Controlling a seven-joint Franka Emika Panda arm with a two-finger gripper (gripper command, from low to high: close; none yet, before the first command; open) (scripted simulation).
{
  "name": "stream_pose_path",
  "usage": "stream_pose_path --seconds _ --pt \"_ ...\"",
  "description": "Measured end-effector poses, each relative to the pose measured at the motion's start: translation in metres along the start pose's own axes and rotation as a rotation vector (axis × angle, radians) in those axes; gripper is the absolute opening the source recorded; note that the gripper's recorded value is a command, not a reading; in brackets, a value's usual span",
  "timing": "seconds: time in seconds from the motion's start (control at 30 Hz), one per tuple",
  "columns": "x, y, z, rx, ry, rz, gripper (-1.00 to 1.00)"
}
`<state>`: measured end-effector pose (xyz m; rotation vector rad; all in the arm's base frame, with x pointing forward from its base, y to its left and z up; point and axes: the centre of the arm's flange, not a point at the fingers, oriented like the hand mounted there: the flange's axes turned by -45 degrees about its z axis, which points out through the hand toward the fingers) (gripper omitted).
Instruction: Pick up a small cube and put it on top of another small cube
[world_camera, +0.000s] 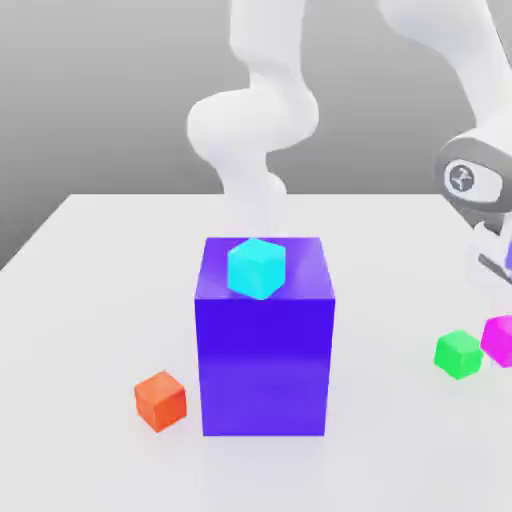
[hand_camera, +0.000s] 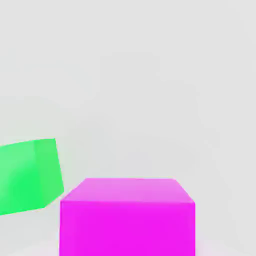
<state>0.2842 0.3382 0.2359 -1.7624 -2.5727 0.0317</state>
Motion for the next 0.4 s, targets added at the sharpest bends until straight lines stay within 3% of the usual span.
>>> stream_pose_path --seconds 0.13,0.3,0.33,0.4 --pt "0.007 -0.049 -0.001 -0.024 -0.007 -0.042 -1.00" --pt "0.004 -0.051 0.046 -0.028 -0.009 -0.035 -1.00" --pt "0.003 -0.051 0.054 -0.028 -0.009 -0.036 1.00" --pt "0.003 -0.051 0.054 -0.028 -0.009 -0.036 1.00"
